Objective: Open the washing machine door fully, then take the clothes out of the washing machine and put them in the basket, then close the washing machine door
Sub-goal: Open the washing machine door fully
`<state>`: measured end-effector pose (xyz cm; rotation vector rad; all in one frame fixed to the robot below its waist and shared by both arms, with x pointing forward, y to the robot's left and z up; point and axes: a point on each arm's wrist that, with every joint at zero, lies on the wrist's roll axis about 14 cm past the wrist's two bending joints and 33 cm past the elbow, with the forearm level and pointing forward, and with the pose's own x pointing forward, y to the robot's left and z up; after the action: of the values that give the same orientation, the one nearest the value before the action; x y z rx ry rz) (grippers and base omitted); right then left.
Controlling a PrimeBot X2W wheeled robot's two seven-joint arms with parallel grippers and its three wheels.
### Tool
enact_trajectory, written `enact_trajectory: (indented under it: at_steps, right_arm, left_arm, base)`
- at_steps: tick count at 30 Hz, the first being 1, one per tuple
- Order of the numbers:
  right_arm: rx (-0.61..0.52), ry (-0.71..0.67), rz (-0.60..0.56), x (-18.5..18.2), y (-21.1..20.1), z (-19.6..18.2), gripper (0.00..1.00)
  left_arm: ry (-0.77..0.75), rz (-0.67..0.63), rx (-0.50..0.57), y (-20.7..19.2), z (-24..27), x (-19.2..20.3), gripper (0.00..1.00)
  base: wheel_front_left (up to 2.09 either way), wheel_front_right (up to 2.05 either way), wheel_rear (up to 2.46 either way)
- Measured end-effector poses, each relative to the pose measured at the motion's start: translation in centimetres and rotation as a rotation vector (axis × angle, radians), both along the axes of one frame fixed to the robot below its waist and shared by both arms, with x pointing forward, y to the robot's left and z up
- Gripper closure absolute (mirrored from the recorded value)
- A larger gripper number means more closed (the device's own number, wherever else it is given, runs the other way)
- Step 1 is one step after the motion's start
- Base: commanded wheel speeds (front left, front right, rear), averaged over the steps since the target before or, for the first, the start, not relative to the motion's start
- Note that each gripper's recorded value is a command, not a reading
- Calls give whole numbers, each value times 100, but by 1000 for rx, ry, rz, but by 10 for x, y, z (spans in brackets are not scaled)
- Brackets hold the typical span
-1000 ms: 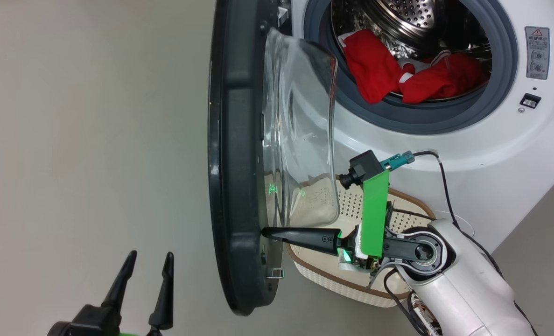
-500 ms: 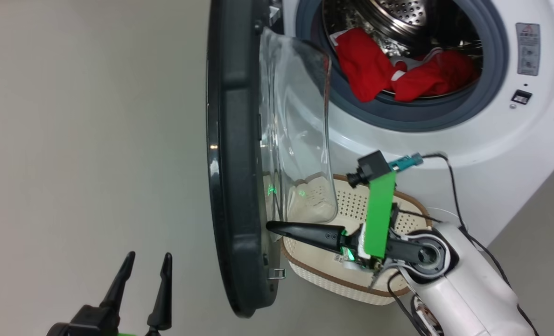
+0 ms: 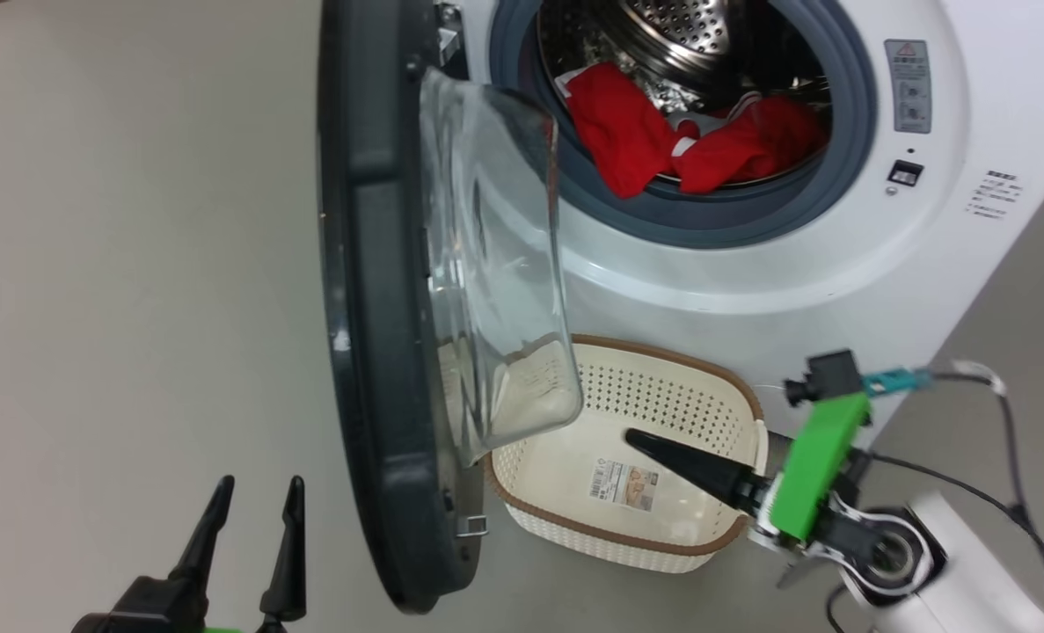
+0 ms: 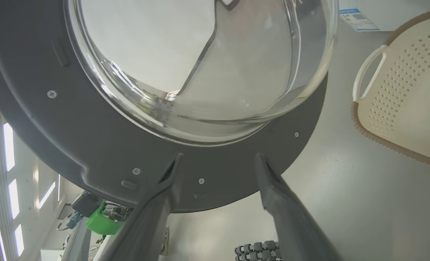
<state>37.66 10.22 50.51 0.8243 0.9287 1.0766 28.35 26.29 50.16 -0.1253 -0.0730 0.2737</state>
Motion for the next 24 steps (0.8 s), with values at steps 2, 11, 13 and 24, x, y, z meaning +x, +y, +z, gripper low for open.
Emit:
enact_trajectory:
  at_steps: [2, 11, 13, 24]
  right_arm:
    - [-23, -23, -69, 7, -15, -7, 0]
    - [-217, -222, -248, 20, -72, -43, 0]
    - [-282, -317, -294, 24, -88, -53, 0]
    - [-310, -666, -430, 37, -112, -41, 0]
  left_arm:
    - [-4, -5, 0, -1, 1, 2, 0]
    - [6, -21, -7, -4, -4, 5, 0]
    - [4, -29, -7, -6, -3, 7, 0]
    - [4, -43, -11, -9, -6, 4, 0]
  base:
    - [0, 0, 0]
    - [0, 0, 0]
    - [0, 0, 0]
    - [0, 0, 0]
